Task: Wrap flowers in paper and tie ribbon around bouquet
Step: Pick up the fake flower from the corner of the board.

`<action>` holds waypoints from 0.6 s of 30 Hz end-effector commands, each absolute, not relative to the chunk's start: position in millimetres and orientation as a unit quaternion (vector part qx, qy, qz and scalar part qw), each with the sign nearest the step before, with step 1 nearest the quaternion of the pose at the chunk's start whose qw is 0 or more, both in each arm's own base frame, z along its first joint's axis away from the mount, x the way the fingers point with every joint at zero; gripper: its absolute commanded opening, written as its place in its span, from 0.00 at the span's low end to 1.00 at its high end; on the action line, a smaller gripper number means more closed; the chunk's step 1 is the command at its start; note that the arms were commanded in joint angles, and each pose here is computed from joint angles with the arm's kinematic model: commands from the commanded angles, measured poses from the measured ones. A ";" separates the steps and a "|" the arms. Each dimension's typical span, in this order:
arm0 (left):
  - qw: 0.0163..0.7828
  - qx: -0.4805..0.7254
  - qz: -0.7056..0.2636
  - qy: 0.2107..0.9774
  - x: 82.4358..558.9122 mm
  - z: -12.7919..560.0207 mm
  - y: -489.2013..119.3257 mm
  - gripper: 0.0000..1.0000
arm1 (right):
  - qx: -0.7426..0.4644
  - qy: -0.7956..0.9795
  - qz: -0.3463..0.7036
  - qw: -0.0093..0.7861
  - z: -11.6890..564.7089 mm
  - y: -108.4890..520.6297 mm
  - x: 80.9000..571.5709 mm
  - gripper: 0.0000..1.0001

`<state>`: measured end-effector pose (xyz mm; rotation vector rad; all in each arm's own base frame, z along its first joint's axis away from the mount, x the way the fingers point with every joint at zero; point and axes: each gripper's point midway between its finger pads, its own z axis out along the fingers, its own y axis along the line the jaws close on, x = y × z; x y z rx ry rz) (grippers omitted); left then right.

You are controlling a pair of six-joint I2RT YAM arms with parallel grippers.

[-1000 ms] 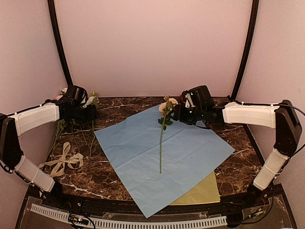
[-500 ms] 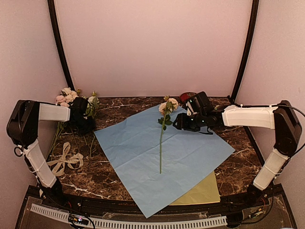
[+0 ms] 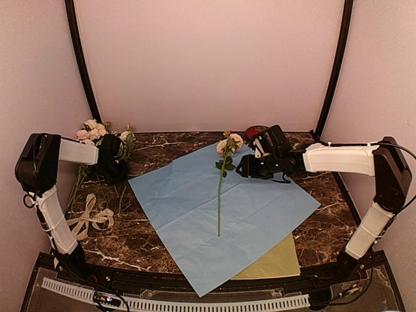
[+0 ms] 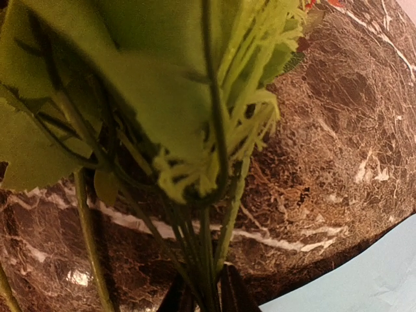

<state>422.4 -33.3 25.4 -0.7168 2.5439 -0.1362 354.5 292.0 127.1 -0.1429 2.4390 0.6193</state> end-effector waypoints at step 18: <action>0.286 -0.261 -0.069 0.919 439.5 50.0 -3.7 0.24 | -0.069 0.925 0.228 0.295 120.7 296.6 353.6 0.54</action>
